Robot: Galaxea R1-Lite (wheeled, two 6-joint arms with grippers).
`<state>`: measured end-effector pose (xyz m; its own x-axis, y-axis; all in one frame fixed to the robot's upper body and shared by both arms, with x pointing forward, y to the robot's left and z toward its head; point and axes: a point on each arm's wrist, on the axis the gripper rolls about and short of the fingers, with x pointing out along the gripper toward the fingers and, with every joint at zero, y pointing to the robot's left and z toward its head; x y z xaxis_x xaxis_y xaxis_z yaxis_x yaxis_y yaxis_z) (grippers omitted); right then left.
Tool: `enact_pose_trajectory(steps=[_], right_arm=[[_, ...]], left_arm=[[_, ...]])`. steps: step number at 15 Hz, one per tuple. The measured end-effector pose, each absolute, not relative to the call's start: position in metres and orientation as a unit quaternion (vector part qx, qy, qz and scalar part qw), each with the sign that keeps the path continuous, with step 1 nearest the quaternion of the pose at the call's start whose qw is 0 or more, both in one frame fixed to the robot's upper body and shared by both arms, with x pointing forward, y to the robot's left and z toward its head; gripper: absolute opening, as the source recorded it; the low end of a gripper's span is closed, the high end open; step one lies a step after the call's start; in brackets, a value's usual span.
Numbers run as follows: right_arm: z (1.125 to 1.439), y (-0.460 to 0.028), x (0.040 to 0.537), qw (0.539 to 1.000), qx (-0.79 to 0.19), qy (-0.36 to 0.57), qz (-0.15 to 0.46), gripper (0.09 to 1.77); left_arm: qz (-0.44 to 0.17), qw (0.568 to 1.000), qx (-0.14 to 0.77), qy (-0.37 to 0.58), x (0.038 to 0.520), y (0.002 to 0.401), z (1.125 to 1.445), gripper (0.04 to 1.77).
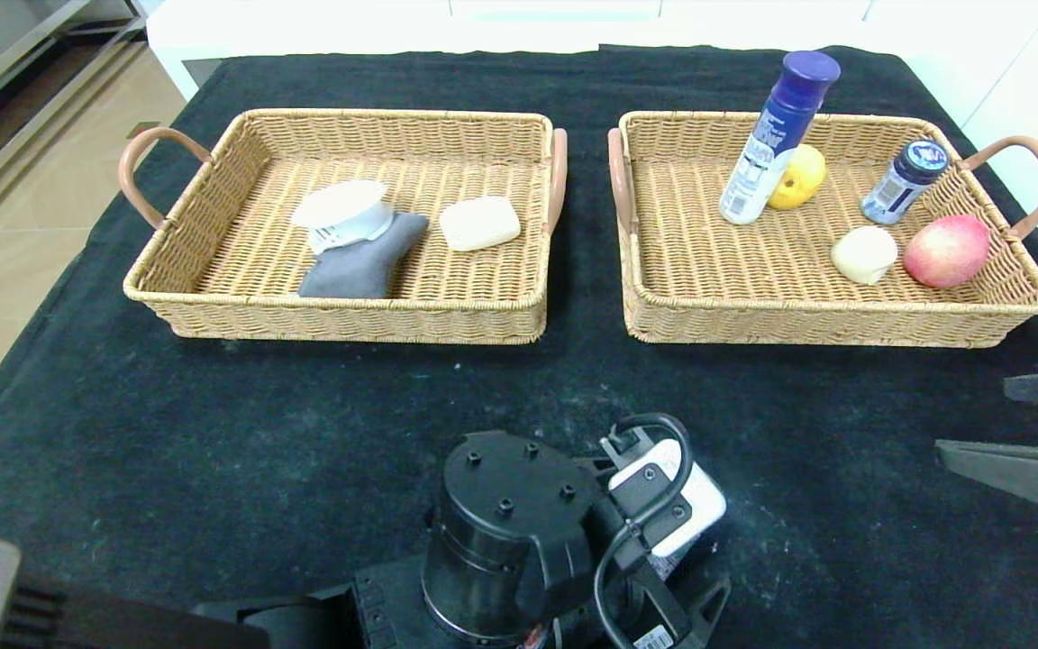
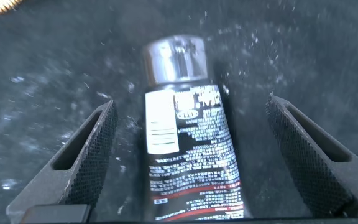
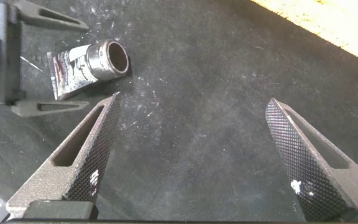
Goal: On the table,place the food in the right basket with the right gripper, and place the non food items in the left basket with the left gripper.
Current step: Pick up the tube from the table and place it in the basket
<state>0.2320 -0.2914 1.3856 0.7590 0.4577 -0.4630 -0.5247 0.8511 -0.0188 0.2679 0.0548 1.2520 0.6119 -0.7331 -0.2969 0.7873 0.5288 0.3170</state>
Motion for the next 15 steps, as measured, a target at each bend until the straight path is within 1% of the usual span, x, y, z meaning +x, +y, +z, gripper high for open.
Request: enact_pose_trajectory(steps=[9, 15], right_arm=[[1.386, -0.292, 0.232, 0.935, -0.074, 0.227, 0.262, 1.71], [1.386, -0.292, 0.232, 0.935, -0.074, 0.226, 0.262, 1.71]], left_arm=[[-0.432, 0.869, 0.234, 0.056, 0.27, 0.051, 1.231, 1.72], [-0.42, 0.874, 0.237, 0.059, 0.272, 0.05, 1.229, 1.72]])
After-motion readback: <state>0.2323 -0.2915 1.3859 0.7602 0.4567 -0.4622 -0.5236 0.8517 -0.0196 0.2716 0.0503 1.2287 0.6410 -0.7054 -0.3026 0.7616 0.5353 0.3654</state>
